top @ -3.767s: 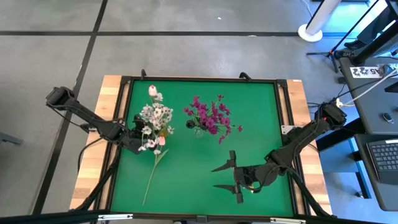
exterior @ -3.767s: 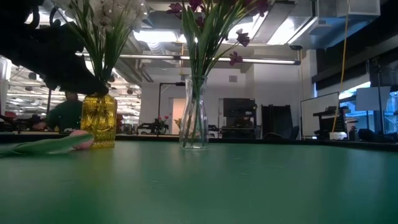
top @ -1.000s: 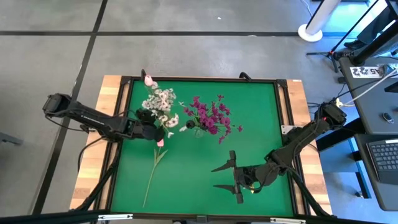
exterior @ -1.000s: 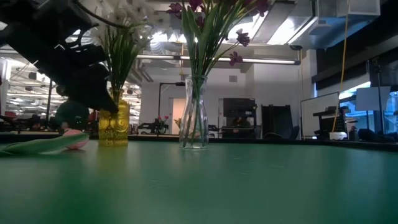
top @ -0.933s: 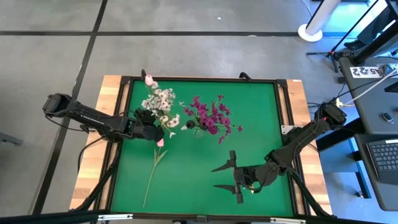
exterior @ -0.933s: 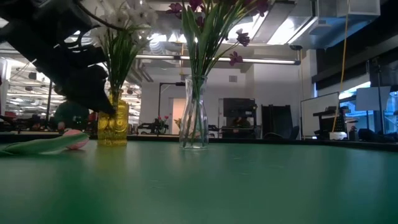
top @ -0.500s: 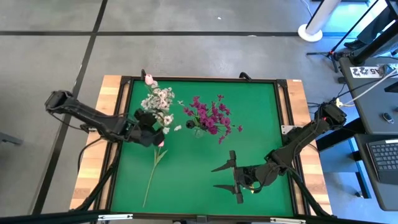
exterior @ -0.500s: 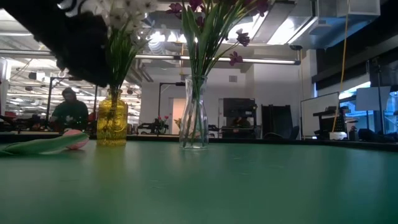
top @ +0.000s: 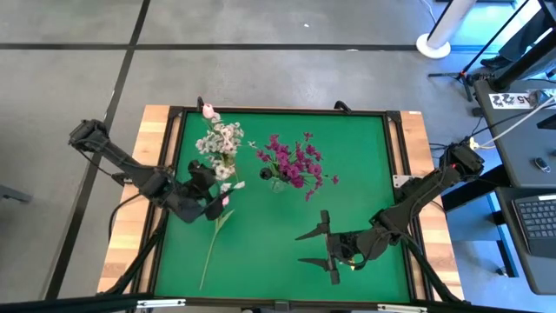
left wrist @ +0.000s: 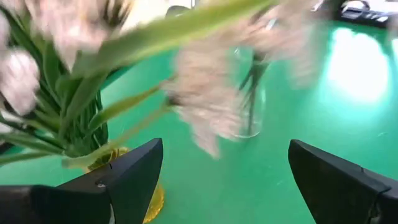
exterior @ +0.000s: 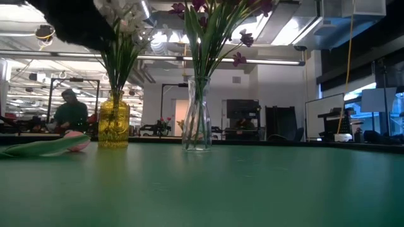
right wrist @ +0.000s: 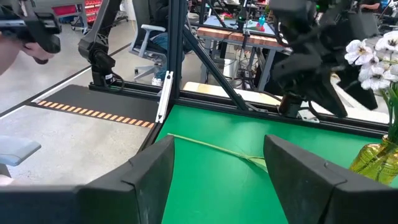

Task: Sort flowers into vase by color
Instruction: Put the pink tulip into the yellow vase

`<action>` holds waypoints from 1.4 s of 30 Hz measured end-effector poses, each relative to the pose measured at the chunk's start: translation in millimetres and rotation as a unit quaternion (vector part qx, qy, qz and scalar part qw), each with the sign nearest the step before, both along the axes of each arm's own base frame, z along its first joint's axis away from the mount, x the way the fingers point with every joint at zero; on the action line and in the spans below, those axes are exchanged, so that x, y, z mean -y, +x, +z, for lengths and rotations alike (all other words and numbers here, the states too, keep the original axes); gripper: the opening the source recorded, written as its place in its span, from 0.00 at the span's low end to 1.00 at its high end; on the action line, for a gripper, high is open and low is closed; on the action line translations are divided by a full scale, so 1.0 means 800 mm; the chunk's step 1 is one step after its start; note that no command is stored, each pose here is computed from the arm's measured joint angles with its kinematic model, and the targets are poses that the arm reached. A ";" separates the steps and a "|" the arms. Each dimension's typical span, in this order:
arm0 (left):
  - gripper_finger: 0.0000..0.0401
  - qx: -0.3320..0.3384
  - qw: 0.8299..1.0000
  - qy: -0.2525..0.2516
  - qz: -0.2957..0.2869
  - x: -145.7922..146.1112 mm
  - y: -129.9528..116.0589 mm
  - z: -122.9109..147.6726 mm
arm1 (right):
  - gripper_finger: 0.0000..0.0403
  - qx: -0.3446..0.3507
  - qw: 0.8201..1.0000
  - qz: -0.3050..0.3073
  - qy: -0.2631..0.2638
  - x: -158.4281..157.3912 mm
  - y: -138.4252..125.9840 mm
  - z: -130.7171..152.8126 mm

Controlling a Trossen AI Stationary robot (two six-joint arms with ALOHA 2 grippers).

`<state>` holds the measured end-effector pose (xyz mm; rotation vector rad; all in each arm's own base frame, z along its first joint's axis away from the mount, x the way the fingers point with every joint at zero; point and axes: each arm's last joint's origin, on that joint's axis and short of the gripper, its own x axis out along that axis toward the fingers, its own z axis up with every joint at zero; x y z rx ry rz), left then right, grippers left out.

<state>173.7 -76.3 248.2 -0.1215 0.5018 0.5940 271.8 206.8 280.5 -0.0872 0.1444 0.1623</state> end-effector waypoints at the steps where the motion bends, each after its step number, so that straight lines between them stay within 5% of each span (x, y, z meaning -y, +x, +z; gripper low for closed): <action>1: 0.85 0.004 1.000 0.004 -0.004 0.003 -0.001 0.004 | 0.61 0.000 1.000 0.000 0.000 0.000 0.000 0.000; 6: 0.85 0.009 0.999 -0.017 -0.041 0.020 -0.009 0.013 | 0.61 0.000 1.000 0.000 0.002 0.000 0.000 0.000; 12: 0.85 -0.044 0.985 -0.142 -0.091 0.046 -0.033 0.002 | 0.61 -0.001 1.000 0.000 0.003 0.000 0.000 0.000; 21: 0.85 -0.155 0.956 -0.248 0.017 0.066 -0.072 -0.047 | 0.61 0.003 1.000 0.000 0.006 0.000 0.000 0.001; 28: 0.85 -0.146 0.943 -0.292 0.065 0.092 -0.050 -0.090 | 0.61 0.003 1.000 0.000 0.006 0.000 0.000 0.001; 42: 0.85 -0.208 0.921 -0.288 0.161 0.086 0.000 -0.148 | 0.61 0.002 1.000 -0.001 0.005 0.000 0.000 0.001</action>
